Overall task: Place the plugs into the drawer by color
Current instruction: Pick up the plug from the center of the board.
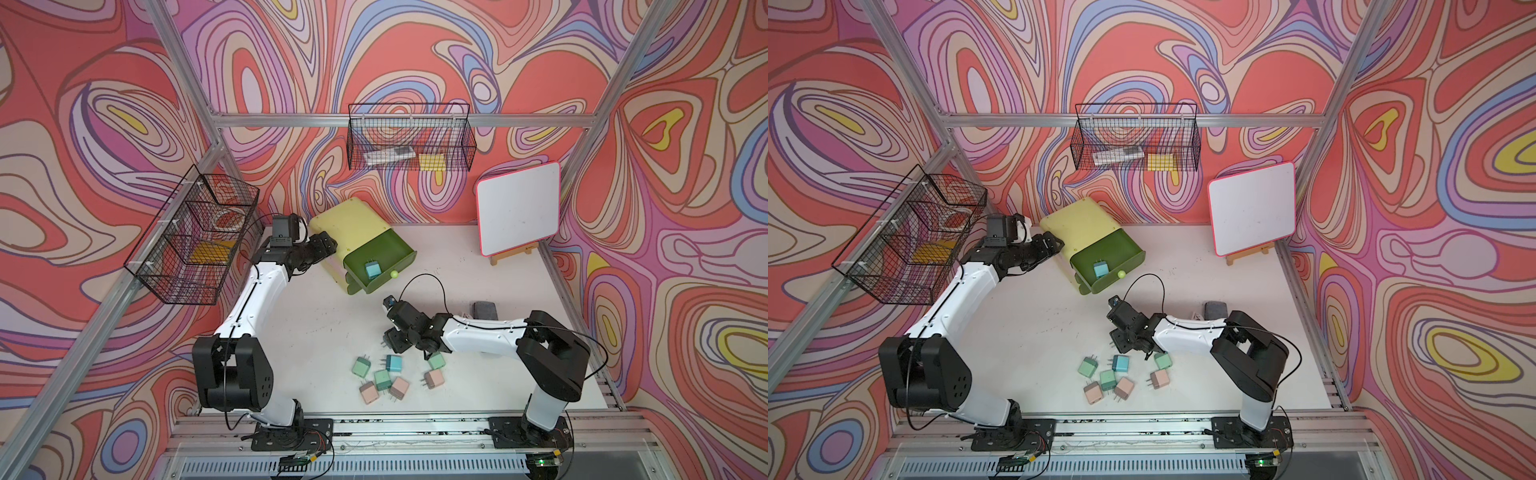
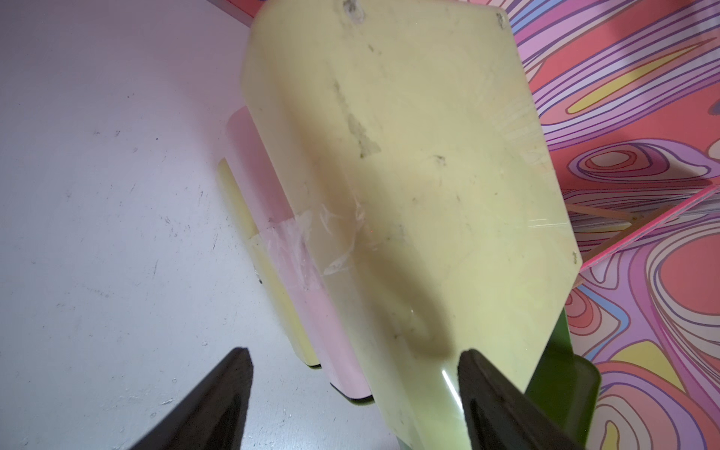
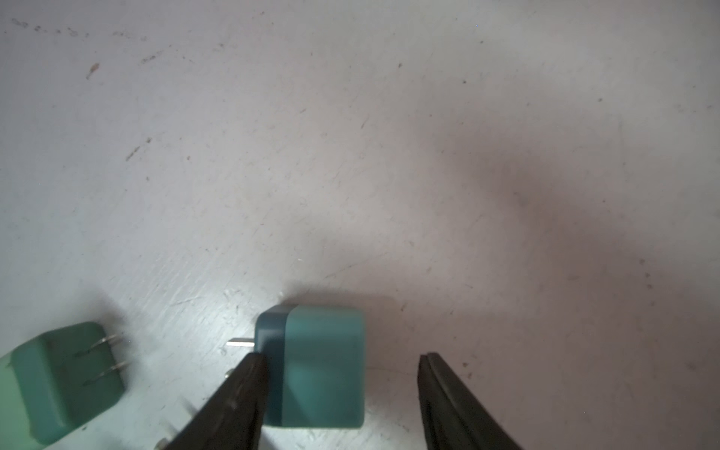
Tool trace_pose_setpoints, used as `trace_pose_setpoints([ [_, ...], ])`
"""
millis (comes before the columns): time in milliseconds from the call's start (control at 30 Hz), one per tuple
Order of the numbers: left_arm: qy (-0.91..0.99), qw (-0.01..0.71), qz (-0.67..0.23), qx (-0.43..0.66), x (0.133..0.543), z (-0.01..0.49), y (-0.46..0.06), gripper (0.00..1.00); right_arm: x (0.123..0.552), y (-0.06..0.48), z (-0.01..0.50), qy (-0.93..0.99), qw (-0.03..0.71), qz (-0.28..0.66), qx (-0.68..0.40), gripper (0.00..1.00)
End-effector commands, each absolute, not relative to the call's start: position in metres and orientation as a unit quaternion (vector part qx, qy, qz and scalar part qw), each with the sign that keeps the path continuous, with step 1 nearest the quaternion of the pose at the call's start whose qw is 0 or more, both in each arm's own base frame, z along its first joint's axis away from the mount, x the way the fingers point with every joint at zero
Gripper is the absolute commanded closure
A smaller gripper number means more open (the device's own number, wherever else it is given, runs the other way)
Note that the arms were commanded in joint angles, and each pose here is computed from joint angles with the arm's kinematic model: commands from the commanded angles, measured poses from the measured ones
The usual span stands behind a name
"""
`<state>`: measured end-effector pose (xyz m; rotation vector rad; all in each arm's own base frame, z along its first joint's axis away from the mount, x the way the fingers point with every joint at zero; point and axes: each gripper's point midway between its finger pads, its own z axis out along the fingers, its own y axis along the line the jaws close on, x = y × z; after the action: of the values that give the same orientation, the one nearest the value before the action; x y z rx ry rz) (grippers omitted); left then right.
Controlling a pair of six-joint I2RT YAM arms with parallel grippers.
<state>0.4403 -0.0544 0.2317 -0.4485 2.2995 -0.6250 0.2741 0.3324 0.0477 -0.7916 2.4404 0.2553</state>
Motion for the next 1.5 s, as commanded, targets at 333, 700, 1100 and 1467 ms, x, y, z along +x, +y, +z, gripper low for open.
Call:
trace_pose_setpoints([
  [333, 0.885, 0.362, -0.245, -0.161, 0.437, 0.245, -0.055, 0.17, 0.247, 0.340, 0.053, 0.895, 0.247, 0.178, -0.325, 0.34],
  [700, 0.884, 0.361, -0.248, -0.163, 0.436, 0.244, -0.055, 0.18, 0.229, 0.345, 0.046, 0.900, 0.225, 0.214, -0.306, 0.33],
  [1100, 0.883, 0.362, -0.251, -0.163, 0.435, 0.244, -0.056, 0.18, 0.219, 0.373, 0.067, 0.875, 0.248, 0.212, -0.357, 0.39],
  [1467, 0.882, 0.366, -0.248, -0.162, 0.434, 0.246, -0.055, 0.17, 0.254, 0.370, 0.057, 0.871, 0.275, 0.102, -0.395, 0.34],
])
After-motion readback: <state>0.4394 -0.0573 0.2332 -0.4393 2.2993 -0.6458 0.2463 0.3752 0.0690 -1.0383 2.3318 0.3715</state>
